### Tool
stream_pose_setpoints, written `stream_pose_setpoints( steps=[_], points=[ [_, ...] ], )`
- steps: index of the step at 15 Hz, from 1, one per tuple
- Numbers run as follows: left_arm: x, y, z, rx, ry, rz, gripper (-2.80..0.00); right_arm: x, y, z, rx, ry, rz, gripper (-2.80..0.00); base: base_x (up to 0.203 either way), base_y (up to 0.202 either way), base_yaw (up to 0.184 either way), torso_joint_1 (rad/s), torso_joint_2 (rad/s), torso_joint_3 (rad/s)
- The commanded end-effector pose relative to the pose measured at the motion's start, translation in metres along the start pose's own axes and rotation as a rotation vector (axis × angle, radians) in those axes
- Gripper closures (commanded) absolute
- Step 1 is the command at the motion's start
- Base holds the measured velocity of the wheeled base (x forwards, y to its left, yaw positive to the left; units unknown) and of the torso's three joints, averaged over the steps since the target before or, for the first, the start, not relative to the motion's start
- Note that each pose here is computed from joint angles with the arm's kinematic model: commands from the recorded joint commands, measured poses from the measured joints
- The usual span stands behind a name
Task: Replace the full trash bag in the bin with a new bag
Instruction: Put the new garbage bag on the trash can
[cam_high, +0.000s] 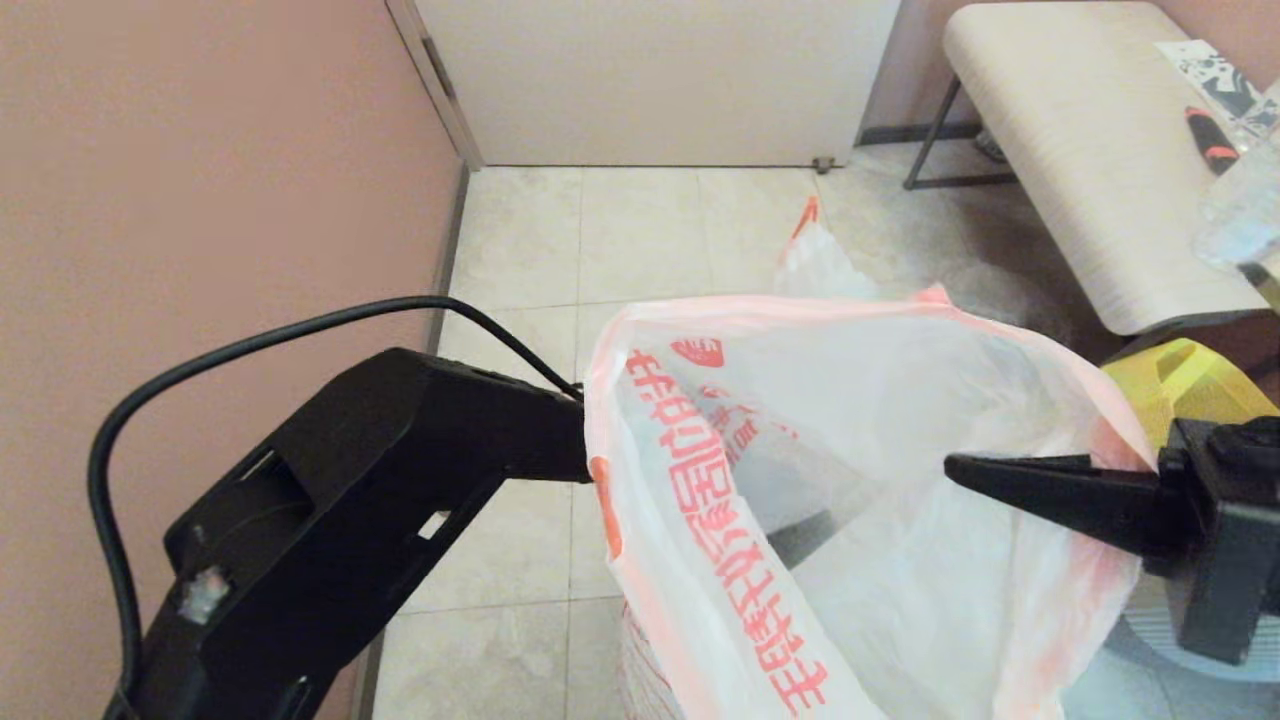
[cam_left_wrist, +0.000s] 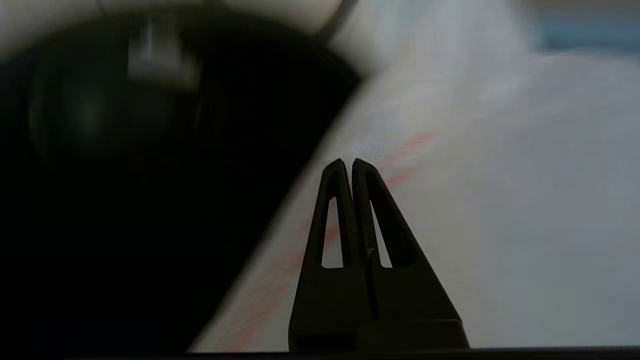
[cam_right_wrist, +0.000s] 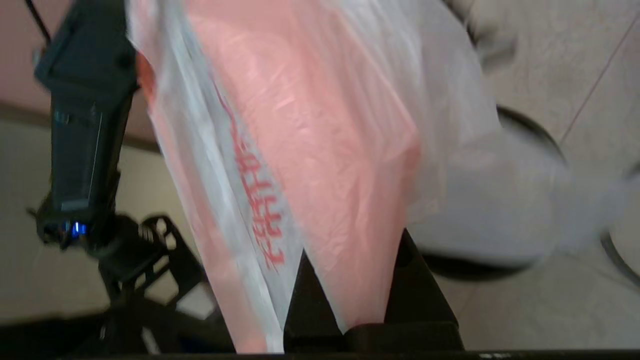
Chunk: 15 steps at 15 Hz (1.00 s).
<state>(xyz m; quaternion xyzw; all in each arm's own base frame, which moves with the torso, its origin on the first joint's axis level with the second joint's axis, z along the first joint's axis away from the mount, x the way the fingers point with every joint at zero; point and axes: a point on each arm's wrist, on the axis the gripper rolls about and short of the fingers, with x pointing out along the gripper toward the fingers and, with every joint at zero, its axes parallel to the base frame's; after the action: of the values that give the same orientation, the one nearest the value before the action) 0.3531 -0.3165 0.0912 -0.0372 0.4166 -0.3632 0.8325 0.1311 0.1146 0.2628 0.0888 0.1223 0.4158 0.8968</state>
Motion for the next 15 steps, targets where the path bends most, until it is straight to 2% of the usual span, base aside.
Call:
stream_pose_setpoints(
  steps=[1, 2, 3, 4, 6, 9, 11, 13, 15],
  points=[
    [0.0, 0.008, -0.029, 0.019, 0.106, 0.031, 0.0, 0.03, -0.008, -0.003, 0.032, -0.01, -0.004, 0.0, 0.0, 0.0, 0.0, 0.0, 0.0, 0.0],
    [0.001, 0.011, -0.035, 0.045, 0.127, 0.038, 0.0, 0.039, -0.012, -0.005, 0.041, -0.013, -0.013, 0.0, 0.0, 0.0, 0.0, 0.0, 0.0, 0.0],
    [0.008, 0.015, -0.037, 0.045, 0.134, 0.05, 0.0, 0.05, -0.019, -0.007, 0.049, -0.012, -0.03, 0.0, 0.0, 0.0, 0.0, 0.0, 0.0, 0.0],
    [0.012, 0.017, -0.035, 0.052, 0.099, 0.097, 0.0, 0.061, -0.028, -0.011, 0.058, -0.006, -0.052, 0.0, 0.0, 0.0, 0.0, 0.0, 0.0, 0.0],
    [0.017, 0.029, -0.028, 0.051, 0.012, 0.14, 0.0, 0.083, -0.046, -0.02, 0.073, 0.007, -0.093, 0.0, 0.0, 0.0, 0.0, 0.0, 0.0, 0.0],
    [0.027, 0.047, -0.029, 0.042, 0.004, 0.183, 0.0, 0.12, -0.076, -0.033, 0.076, -0.016, -0.137, 0.0, 0.0, 0.0, 0.0, 0.0, 0.0, 0.0],
    [0.026, 0.051, -0.025, 0.046, -0.005, 0.198, 0.0, 0.131, -0.091, -0.026, 0.071, -0.066, -0.161, 0.0, 0.0, 0.0, 0.0, 0.0, 0.0, 0.0],
    [0.017, 0.051, -0.022, 0.04, -0.02, 0.237, 0.0, 0.135, -0.095, -0.017, 0.067, -0.089, -0.169, 0.0, 0.0, 0.0, 0.0, 0.0, 0.0, 0.0],
    [-0.01, 0.05, -0.018, 0.027, -0.045, 0.283, 0.0, 0.137, -0.097, -0.007, 0.068, -0.092, -0.181, 0.0, 0.0, 0.0, 0.0, 0.0, 0.0, 0.0]
  ],
)
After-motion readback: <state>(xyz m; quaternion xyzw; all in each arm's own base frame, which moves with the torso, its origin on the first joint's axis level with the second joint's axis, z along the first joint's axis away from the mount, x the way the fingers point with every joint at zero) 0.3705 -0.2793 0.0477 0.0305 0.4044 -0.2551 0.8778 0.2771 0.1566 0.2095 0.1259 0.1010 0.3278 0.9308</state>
